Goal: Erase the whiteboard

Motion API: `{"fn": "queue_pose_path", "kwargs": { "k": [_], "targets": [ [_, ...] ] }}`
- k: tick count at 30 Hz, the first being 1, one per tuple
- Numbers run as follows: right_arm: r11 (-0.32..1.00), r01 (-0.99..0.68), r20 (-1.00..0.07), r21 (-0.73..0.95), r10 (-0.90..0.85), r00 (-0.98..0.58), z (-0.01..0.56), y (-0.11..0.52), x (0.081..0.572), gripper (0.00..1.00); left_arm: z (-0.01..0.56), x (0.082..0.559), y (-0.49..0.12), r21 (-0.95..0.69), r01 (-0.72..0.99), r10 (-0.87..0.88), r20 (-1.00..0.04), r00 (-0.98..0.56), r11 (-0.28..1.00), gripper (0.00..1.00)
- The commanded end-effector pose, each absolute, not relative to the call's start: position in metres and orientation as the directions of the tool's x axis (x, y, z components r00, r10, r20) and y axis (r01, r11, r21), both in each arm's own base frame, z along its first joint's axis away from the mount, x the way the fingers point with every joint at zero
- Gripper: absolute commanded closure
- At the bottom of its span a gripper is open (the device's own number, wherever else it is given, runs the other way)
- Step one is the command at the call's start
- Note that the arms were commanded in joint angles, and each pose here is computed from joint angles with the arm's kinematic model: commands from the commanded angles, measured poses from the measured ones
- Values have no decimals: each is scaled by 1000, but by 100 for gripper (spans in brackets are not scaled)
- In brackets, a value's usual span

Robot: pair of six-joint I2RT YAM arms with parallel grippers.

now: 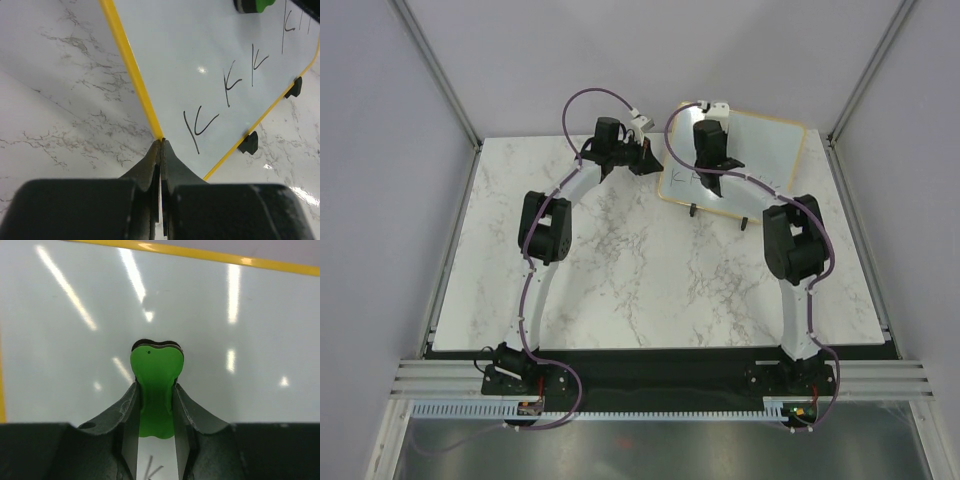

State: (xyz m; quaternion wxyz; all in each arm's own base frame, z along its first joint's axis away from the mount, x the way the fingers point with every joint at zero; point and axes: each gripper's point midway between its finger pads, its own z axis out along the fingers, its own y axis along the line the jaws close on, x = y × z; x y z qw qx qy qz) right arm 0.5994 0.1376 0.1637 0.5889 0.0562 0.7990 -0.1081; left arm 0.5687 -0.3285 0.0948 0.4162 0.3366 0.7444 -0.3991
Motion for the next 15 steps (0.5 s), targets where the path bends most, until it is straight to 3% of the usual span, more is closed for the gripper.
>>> {"fn": "queue_pose_path", "kwargs": {
  "k": [1, 8, 15],
  "targets": [
    [902, 424, -965, -80, 37, -260, 185, 55, 581, 100, 128, 561, -335, -250, 873, 182, -919, -351, 419, 98],
    [867, 482, -963, -124, 11, -269, 199, 6, 556, 100, 128, 560, -334, -245, 873, 188, -918, -348, 421, 98],
    [944, 293, -940, -152, -47, -338, 169, 68, 559, 100, 133, 560, -334, -240, 876, 185, -922, -341, 419, 98]
  ]
}}
